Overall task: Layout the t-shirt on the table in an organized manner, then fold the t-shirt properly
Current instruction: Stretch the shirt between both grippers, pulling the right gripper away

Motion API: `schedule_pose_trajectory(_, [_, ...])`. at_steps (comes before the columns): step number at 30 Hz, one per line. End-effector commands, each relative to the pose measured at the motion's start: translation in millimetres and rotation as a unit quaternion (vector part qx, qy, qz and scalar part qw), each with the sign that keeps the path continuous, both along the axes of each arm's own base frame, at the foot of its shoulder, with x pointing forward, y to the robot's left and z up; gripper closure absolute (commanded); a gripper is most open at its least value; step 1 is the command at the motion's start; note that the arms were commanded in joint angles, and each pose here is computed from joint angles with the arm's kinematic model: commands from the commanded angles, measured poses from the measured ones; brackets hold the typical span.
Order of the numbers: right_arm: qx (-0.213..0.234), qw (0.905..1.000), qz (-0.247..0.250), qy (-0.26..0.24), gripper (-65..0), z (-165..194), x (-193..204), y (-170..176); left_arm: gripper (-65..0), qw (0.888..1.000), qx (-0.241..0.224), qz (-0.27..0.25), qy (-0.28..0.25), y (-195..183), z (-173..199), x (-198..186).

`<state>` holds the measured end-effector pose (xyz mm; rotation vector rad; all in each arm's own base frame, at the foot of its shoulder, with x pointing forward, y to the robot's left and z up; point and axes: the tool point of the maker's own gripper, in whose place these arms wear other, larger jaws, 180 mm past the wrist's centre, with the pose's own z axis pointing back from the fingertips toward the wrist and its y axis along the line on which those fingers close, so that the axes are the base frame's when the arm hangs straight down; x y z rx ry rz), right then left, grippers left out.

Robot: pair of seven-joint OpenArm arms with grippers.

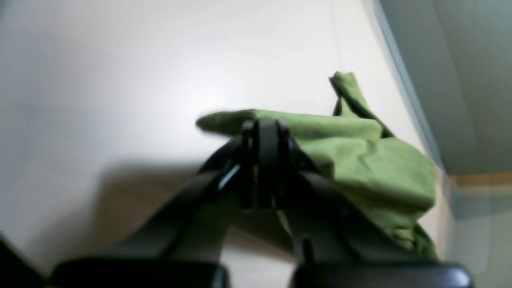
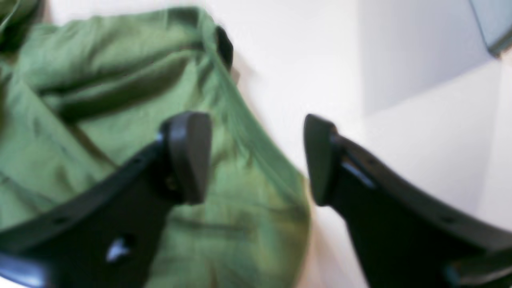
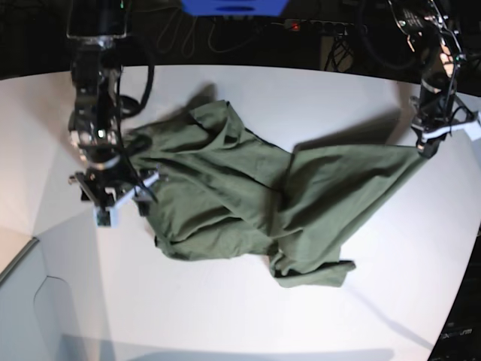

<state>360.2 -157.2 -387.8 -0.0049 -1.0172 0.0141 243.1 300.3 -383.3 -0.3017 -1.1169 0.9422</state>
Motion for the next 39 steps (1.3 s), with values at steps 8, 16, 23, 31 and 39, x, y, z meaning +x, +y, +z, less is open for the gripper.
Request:
schedule_pose_trajectory(8, [0.024,0.9990,0.002,0.039,-49.7,-20,61,6,0.0,1.000,0.008,0.002,-0.003,8,1,-4])
schedule_pose_trajectory(16, [0.045,0.9970,0.002,0.064,-48.6,-48,84,15,0.0,1.000,0.007,0.002,0.001,8,-1,-5])
schedule_pose_trajectory(23, [0.039,0.9983,-0.013,0.042,-1.0,-65,82,-5,0.0,1.000,0.021,0.001,-0.003,18,4,-3])
schedule_pose_trajectory(31, [0.036,0.9960,-0.079,-0.021,0.0,-26,96,-67,0.0,0.998,0.031,0.049,-0.011,54,13,-11])
schedule_pose_trajectory(39, [0.056,0.9835,-0.152,-0.080,0.0,12,102,-114,0.0,0.998,0.034,0.057,-0.006,62,12,-17])
